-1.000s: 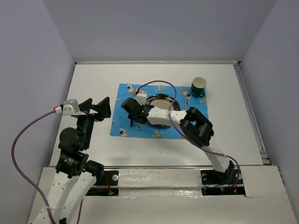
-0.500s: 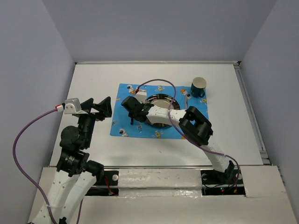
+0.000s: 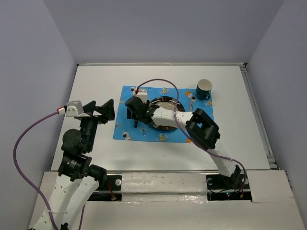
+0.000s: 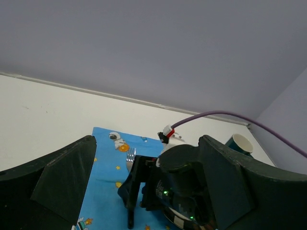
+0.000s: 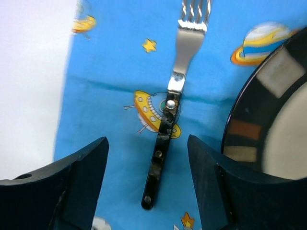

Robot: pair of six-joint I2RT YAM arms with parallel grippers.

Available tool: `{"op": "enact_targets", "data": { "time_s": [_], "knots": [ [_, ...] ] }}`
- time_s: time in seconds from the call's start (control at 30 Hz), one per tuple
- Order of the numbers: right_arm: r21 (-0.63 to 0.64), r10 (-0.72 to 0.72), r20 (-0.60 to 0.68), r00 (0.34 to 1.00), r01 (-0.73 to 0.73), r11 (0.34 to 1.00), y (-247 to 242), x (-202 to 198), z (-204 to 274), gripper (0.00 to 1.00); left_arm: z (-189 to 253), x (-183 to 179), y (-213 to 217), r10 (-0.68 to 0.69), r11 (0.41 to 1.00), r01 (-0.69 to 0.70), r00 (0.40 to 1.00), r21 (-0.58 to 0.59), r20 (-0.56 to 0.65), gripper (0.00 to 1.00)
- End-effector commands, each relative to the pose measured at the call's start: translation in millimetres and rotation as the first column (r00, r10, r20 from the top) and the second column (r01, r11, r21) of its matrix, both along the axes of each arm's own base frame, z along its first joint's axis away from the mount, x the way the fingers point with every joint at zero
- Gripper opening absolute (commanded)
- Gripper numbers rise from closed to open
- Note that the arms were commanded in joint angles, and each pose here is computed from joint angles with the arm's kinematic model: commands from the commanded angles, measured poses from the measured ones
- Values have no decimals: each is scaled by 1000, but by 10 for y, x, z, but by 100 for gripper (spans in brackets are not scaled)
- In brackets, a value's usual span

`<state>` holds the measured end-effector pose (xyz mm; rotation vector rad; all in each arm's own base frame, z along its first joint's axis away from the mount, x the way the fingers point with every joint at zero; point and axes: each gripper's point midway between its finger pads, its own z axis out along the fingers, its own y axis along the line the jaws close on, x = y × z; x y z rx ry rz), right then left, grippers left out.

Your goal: Set the dinner table for one person

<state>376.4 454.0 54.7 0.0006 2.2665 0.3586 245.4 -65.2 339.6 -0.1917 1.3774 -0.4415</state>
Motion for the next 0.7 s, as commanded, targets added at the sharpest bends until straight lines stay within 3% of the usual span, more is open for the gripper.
{"op": "enact_targets", "data": {
  "time_s": [0.0,0.07,0.1,0.2,0.23,0.37,0.4,0.53,0.67],
  "knots": [
    [126,90,299,950,-133,983,-25,8,1589,76,271,-70,94,34,999,-32,996,-28,87,99],
    [105,116,338,934,-160,982,-204,-99,1693,82,271,-74,138,57,998,-54,994,-28,90,99],
    [135,113,379,919,-176,975,-333,-194,2018,88,278,-77,169,72,997,-70,993,-26,93,99],
    [81,182,408,894,-234,969,-600,-411,2065,95,287,-84,222,99,995,-97,991,-27,94,99],
    [103,174,449,877,-245,964,-771,-525,2338,98,286,-82,238,106,994,-104,990,-29,93,99],
    [36,221,524,823,-281,959,-1345,-875,2534,100,250,-35,194,91,996,-90,993,-24,78,99],
    [-53,270,534,801,-287,956,-1503,-934,2430,100,244,-16,189,92,996,-91,993,-24,73,99],
    [-38,129,646,752,-138,990,-2275,-1126,2835,98,215,38,190,102,995,-101,993,-28,59,99],
    [89,-29,707,706,-48,995,-2817,-1331,3109,95,289,53,57,34,999,-33,996,-8,77,99]
  ]
}}
